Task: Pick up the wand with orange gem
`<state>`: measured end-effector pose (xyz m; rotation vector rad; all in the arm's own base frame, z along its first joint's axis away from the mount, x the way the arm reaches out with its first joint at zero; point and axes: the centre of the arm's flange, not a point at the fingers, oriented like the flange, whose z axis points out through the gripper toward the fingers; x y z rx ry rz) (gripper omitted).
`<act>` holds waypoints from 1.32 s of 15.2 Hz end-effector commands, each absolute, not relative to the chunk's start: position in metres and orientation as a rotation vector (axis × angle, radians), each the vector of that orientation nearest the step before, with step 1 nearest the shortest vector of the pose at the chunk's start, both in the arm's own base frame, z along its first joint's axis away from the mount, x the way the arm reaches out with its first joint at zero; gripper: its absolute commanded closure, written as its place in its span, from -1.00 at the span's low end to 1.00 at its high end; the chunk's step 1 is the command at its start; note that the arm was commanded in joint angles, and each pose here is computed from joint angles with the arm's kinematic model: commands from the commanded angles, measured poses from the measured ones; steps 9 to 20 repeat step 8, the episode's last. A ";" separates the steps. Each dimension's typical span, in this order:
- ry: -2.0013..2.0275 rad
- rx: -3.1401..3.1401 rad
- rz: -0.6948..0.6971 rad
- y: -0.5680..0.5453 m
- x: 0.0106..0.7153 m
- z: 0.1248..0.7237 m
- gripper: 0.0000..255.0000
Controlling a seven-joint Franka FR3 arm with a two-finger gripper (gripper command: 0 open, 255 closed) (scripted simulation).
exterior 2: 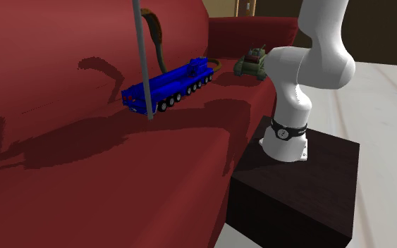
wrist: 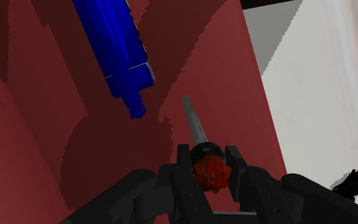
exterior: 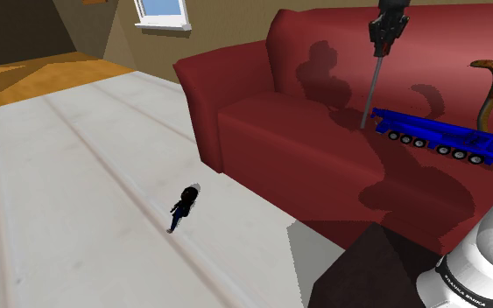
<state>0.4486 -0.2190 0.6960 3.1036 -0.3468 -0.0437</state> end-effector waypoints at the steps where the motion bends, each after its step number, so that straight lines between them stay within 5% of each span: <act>1: -0.347 3.104 -0.044 -0.218 0.449 0.706 1.00; 20: -0.347 3.104 -0.044 -0.218 0.449 0.733 1.00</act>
